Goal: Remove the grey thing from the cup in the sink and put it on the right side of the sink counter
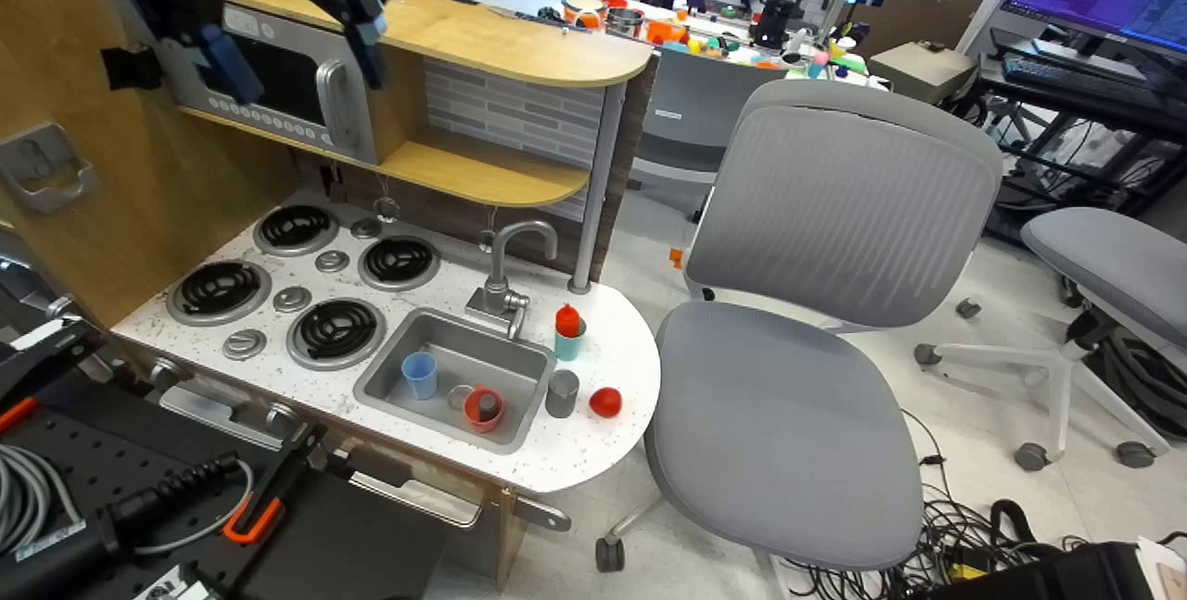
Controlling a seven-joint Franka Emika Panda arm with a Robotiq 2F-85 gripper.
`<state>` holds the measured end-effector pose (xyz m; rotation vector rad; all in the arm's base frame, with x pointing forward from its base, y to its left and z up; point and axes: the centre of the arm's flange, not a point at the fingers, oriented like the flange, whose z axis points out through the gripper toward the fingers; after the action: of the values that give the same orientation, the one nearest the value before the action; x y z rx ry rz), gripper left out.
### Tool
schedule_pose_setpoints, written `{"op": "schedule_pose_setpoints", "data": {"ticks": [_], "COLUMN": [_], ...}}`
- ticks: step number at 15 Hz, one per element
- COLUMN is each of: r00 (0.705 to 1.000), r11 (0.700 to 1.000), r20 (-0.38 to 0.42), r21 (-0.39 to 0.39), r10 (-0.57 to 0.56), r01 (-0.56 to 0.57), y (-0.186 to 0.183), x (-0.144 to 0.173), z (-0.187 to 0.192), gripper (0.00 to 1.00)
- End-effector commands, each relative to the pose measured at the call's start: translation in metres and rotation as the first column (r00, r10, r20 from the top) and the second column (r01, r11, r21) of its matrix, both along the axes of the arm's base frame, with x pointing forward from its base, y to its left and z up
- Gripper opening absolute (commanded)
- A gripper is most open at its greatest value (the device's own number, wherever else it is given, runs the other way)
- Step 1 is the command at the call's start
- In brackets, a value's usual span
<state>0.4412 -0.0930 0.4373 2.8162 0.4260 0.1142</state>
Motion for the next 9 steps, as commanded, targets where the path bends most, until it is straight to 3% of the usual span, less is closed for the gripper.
{"op": "schedule_pose_setpoints", "data": {"ticks": [1,9], "r00": [0.995,0.987], "r11": [0.995,0.984], "r20": [0.041,-0.027], "r21": [0.019,0.081], "r10": [0.095,0.160], "r01": [-0.096,-0.157], "y": [-0.030,-0.059], "x": [0.031,0.063], "z": [-0.056,-0.170], "gripper": [1.00,1.00]}}
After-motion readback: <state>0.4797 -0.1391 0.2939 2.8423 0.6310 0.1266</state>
